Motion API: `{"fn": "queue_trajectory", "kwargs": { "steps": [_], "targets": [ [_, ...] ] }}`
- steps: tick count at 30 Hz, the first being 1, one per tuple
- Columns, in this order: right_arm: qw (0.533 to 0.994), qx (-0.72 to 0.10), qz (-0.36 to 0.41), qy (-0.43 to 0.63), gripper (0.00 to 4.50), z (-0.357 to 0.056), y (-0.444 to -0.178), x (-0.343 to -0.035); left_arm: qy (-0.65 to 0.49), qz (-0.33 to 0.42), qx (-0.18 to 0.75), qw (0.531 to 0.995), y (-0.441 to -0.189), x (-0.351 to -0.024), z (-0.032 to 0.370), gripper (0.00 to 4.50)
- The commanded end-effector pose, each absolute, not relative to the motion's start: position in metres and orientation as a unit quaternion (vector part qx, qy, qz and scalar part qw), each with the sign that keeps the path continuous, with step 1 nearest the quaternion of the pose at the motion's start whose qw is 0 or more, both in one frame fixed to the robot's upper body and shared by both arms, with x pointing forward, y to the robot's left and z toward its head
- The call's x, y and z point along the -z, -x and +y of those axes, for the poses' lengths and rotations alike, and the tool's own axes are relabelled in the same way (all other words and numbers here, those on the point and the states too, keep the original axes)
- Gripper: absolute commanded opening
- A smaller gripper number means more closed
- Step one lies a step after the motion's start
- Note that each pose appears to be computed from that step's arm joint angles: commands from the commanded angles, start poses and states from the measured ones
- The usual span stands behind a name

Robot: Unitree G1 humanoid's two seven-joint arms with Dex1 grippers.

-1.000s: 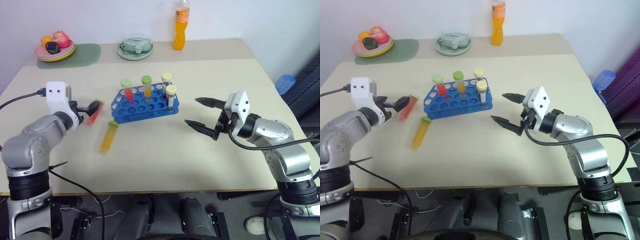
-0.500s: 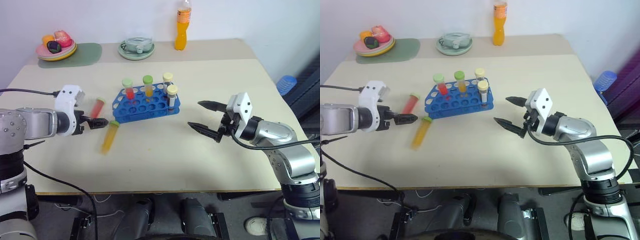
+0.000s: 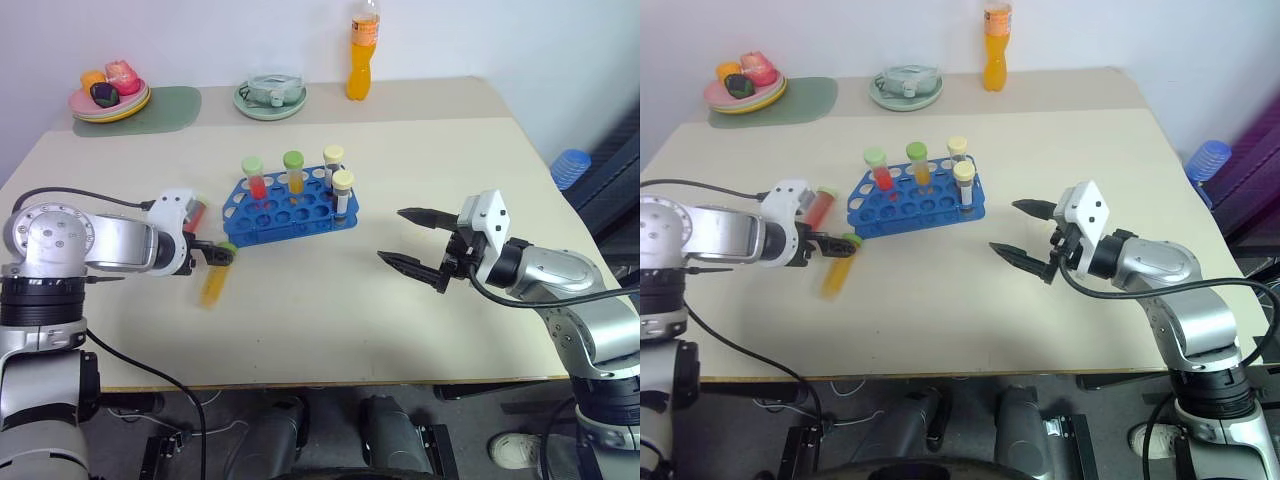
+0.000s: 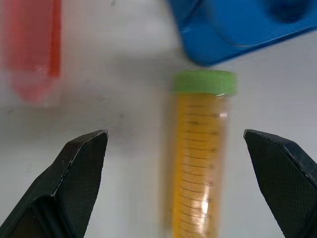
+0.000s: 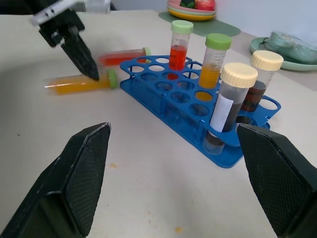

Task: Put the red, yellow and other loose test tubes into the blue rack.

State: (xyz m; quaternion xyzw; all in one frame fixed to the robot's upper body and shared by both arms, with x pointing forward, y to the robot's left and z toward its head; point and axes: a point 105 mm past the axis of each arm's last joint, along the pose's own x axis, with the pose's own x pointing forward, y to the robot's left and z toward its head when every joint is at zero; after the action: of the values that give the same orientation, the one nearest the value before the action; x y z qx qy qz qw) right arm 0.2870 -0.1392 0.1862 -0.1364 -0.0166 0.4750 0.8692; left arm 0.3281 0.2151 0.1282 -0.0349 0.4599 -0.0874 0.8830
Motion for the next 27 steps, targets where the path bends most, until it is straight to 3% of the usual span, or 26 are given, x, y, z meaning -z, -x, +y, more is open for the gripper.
{"fn": "queue_trajectory", "kwargs": {
  "steps": [1, 3, 6, 12, 13, 22, 25, 27],
  "targets": [
    [0.867, -0.475, -0.037, 0.147, 4.15, -0.138, -0.281, -0.199, 0.037, 0.456, 0.075, 0.886, -0.333, -0.135, 0.215, 4.50],
    [0.867, -0.475, -0.036, 0.146, 4.15, -0.138, -0.281, -0.200, 0.045, 0.467, 0.072, 0.880, -0.334, -0.130, 0.213, 4.50],
    [0.868, -0.474, -0.033, 0.144, 4.19, -0.137, -0.280, -0.200, 0.054, 0.486, 0.067, 0.870, -0.335, -0.120, 0.209, 3.69],
    [0.866, -0.478, -0.026, 0.142, 4.19, -0.136, -0.278, -0.198, 0.068, 0.503, 0.061, 0.860, -0.337, -0.113, 0.205, 0.95],
    [0.867, -0.478, -0.025, 0.142, 4.19, -0.137, -0.278, -0.198, 0.069, 0.503, 0.060, 0.859, -0.336, -0.113, 0.205, 0.78],
    [0.866, -0.479, -0.020, 0.143, 4.19, -0.139, -0.283, -0.194, 0.063, 0.453, 0.128, 0.880, -0.313, -0.135, 0.208, 0.78],
    [0.865, -0.480, -0.019, 0.143, 4.19, -0.141, -0.284, -0.193, 0.026, 0.432, 0.219, 0.874, -0.288, -0.140, 0.197, 0.78],
    [0.865, -0.481, -0.014, 0.141, 4.19, -0.142, -0.284, -0.190, 0.050, 0.370, 0.295, 0.879, -0.280, -0.150, 0.183, 0.78]
  ]
}}
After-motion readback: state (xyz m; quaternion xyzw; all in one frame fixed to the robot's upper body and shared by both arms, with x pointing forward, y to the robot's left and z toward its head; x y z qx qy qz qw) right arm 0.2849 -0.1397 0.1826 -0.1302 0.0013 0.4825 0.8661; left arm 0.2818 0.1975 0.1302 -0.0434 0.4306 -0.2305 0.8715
